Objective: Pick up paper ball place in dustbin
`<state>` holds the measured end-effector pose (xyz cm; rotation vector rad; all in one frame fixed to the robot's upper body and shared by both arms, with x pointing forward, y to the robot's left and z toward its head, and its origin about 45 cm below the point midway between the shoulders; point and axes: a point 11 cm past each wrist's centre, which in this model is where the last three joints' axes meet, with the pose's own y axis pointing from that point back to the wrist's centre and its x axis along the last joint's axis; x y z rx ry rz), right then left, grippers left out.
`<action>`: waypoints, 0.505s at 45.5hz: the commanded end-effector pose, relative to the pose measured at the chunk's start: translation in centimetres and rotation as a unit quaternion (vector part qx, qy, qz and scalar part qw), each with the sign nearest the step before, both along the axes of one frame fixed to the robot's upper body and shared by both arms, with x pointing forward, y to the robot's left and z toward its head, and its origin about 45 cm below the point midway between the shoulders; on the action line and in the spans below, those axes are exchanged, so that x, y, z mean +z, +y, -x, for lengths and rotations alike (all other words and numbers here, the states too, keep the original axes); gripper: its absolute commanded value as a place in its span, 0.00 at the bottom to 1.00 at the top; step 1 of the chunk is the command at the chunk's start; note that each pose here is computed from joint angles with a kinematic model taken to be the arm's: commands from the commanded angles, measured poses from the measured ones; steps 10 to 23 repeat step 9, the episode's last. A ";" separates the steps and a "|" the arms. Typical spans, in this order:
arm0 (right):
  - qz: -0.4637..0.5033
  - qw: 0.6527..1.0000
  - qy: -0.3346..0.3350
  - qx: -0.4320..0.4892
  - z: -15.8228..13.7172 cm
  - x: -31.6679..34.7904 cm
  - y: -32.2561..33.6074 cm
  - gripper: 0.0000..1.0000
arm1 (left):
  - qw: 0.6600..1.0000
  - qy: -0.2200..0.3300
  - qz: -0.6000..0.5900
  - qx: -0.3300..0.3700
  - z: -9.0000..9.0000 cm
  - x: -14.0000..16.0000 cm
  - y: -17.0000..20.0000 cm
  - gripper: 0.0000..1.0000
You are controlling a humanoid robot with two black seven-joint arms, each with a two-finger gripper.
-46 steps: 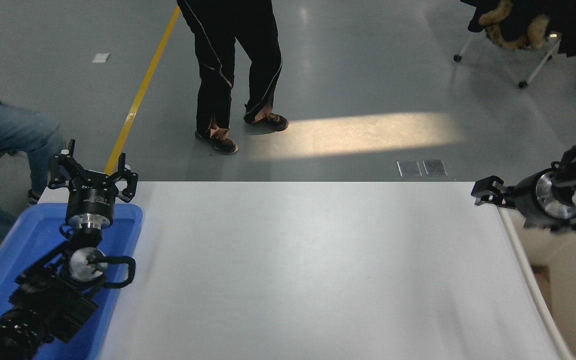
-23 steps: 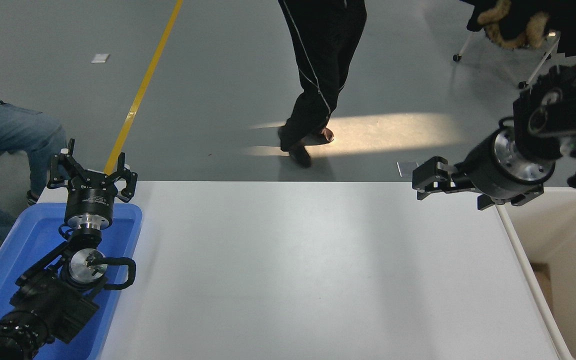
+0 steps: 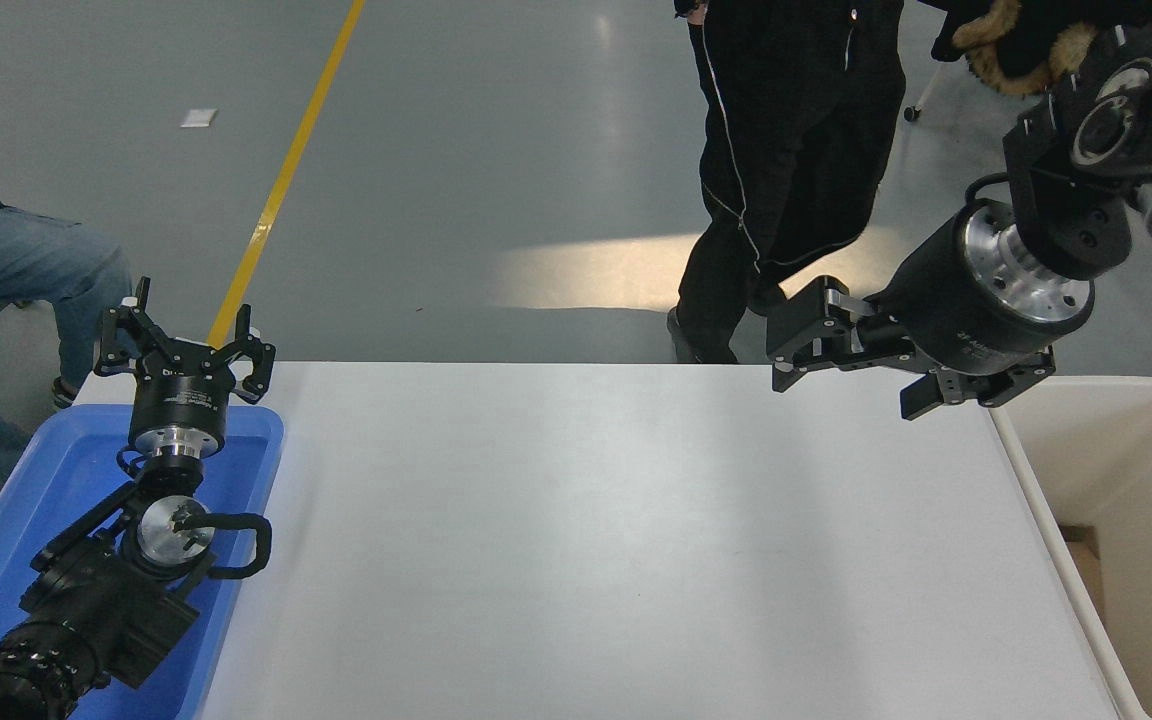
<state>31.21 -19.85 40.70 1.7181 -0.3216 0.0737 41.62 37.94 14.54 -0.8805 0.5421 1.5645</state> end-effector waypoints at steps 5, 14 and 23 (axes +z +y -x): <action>-0.019 1.000 0.002 -0.019 0.1 0.3 0.4 1.00 | 1.000 0.000 0.000 0.000 0.0 0.0 0.0 0.99; -0.024 0.999 0.003 -0.024 0.1 0.4 0.5 1.00 | 1.000 0.000 0.000 0.000 0.0 0.0 0.0 0.99; -0.024 0.999 0.003 -0.024 0.1 0.4 0.5 1.00 | 1.000 0.000 0.000 0.000 0.0 0.0 0.0 0.99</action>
